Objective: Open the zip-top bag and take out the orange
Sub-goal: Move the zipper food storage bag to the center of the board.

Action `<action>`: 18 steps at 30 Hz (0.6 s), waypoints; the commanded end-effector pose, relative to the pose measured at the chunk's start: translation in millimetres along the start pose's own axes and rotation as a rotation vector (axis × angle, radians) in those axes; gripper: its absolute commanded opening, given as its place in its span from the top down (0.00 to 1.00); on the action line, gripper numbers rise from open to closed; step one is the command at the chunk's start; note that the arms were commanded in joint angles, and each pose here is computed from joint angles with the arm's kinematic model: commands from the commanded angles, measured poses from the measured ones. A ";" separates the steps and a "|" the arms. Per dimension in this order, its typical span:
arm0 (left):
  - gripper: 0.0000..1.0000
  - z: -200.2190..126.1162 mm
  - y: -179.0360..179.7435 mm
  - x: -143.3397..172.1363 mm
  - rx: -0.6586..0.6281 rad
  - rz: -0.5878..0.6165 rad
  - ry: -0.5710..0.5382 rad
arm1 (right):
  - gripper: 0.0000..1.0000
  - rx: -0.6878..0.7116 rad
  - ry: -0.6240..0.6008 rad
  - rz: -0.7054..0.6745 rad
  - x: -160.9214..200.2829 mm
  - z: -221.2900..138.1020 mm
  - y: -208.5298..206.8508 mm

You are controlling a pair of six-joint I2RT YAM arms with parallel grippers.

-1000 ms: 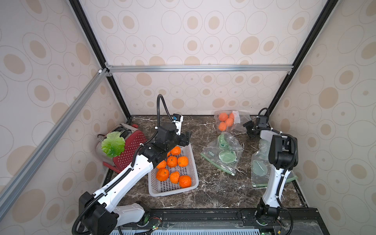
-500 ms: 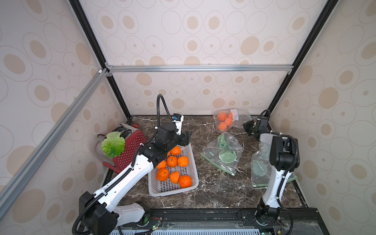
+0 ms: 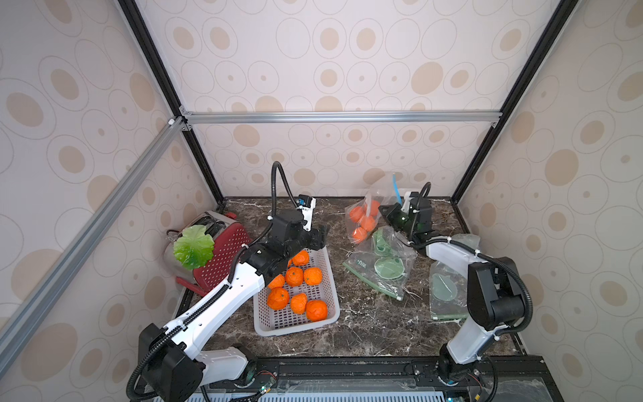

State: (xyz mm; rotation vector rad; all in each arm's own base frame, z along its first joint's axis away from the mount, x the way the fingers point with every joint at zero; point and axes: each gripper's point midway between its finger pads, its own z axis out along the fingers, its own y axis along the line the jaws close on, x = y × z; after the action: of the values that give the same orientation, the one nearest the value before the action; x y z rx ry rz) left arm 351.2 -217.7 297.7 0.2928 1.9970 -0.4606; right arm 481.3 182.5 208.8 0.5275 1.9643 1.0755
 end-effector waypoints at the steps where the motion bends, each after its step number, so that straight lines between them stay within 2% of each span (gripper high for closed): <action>1: 0.31 3.8 3.6 1.4 -0.015 0.011 0.013 | 1.00 0.061 -0.045 -0.074 27.0 -17.7 -0.9; 8: 0.31 13.7 -1.0 10.3 0.011 0.006 0.051 | 1.00 0.105 -0.060 -0.178 63.9 -72.2 -7.7; 11: 0.32 17.9 -6.7 11.2 0.040 0.008 0.067 | 1.00 0.106 -0.020 -0.173 84.2 -96.5 -15.1; 14: 0.32 22.8 -17.7 13.3 0.101 0.012 0.086 | 1.00 0.105 0.037 -0.237 113.6 -123.4 -17.5; 15: 0.32 24.1 -20.4 13.8 0.116 0.012 0.088 | 0.97 0.109 0.054 -0.281 120.7 -130.7 -17.9; 18: 0.33 31.7 -25.0 17.7 0.136 -0.004 0.120 | 0.60 0.206 0.095 -0.428 125.7 -152.1 -34.4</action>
State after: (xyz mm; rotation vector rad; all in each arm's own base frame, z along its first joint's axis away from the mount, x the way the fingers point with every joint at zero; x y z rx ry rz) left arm 356.2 -244.7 255.9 0.3885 2.1091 -0.5372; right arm 299.3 194.0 186.9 0.2358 2.0722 0.8475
